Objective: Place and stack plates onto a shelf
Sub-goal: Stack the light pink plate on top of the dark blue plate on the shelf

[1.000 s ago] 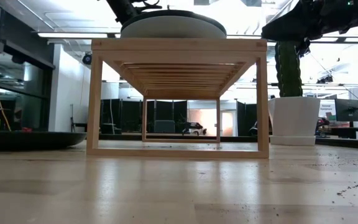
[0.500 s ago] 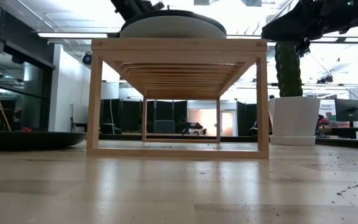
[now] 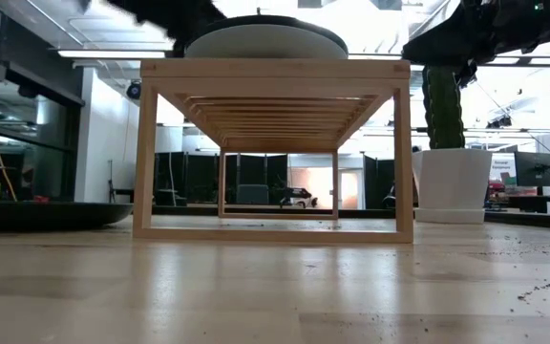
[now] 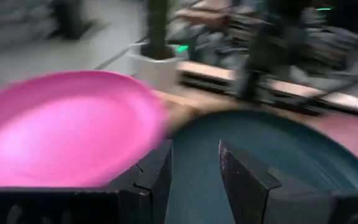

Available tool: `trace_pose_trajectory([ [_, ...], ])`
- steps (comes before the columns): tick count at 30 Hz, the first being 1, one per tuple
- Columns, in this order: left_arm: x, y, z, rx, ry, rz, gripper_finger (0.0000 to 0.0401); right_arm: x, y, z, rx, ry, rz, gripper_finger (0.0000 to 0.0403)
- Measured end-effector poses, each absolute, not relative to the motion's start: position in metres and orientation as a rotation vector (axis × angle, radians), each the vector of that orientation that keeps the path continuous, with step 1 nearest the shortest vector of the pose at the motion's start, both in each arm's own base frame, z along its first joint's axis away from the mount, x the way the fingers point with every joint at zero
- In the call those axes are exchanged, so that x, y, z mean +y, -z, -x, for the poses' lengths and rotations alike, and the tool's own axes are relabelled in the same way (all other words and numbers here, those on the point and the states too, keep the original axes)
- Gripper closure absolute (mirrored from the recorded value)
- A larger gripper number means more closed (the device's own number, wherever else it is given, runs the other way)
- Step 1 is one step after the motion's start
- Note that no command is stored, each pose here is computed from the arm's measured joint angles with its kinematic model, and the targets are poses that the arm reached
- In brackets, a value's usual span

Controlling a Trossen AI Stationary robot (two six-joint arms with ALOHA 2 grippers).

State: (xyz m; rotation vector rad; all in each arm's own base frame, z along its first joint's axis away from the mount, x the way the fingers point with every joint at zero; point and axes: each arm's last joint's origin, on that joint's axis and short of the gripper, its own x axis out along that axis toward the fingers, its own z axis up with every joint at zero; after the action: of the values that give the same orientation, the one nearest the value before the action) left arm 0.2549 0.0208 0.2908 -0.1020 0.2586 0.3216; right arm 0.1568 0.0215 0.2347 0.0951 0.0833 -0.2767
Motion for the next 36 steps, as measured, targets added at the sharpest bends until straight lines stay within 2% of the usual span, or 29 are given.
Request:
trace_pose_trajectory([
  [4, -0.003, -0.248, -0.233, 0.083, -0.217, 0.048, 0.0279, 0.021, -0.235, -0.157, 0.081, 0.278, -0.114, 0.0322],
  [7, -0.010, -0.235, -0.218, -0.023, -0.182, 0.004, 0.0279, 0.021, -0.235, -0.157, 0.079, 0.278, -0.127, 0.0322],
  [17, -0.015, -0.232, -0.200, -0.082, -0.041, -0.015, 0.0279, 0.021, -0.235, -0.157, 0.084, 0.277, -0.072, 0.0322],
  [30, -0.015, -0.234, -0.200, -0.105, -0.038, -0.079, 0.0279, 0.021, -0.235, -0.157, 0.084, 0.276, -0.060, 0.0322],
  [36, -0.015, -0.233, -0.200, -0.099, -0.038, -0.079, 0.0279, 0.023, -0.244, -0.158, -0.009, 0.221, -0.154, 0.0322],
])
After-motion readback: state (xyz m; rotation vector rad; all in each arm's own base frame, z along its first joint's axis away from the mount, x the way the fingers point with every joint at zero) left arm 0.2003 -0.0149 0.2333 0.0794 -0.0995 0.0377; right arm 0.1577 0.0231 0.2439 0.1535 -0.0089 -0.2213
